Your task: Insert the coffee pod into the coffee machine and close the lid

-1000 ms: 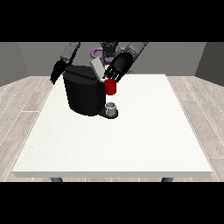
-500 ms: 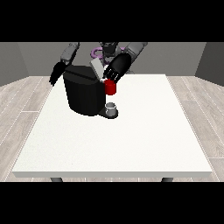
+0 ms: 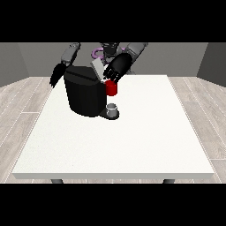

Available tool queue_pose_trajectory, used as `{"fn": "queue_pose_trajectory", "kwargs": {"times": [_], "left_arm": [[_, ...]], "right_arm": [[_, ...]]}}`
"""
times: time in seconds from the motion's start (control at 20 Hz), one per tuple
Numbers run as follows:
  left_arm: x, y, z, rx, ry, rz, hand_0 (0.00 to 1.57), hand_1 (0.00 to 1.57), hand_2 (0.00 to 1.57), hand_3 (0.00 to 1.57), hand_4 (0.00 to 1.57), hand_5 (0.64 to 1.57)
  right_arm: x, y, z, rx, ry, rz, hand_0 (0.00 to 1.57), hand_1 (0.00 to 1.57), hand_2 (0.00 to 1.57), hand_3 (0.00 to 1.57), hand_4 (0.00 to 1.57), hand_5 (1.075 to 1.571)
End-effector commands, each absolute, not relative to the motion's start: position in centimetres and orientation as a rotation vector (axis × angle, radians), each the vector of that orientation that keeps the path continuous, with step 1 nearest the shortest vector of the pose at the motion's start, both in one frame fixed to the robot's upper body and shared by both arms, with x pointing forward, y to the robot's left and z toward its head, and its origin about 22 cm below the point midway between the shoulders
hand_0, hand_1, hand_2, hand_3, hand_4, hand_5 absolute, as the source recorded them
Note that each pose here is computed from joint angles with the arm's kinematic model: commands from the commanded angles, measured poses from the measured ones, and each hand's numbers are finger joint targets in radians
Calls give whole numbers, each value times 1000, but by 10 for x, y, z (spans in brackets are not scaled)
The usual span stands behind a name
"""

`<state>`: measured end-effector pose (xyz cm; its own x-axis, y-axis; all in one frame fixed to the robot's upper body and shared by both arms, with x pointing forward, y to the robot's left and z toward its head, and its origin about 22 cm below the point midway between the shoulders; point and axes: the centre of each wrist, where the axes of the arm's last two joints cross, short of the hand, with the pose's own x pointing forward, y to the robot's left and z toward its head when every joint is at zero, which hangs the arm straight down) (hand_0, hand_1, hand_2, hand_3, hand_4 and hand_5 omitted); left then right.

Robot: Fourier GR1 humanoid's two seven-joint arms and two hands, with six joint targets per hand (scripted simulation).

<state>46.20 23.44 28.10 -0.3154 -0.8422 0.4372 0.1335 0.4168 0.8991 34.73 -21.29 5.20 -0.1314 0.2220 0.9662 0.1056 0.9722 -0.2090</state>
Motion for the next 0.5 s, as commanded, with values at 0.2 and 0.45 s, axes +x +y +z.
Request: {"fn": "queue_pose_trajectory", "kwargs": {"times": [0.2,0.45], "left_arm": [[461,222,295,717,-1649,-1117,1241,1241,1255,1199,290,1571],[461,222,278,802,-1604,-1204,1212,1212,1225,1100,0,1571]], "right_arm": [[362,-208,73,-265,-1738,104,0,0,0,0,141,1571],[359,-218,66,-263,-1736,86,0,0,0,0,0,1571]]}}
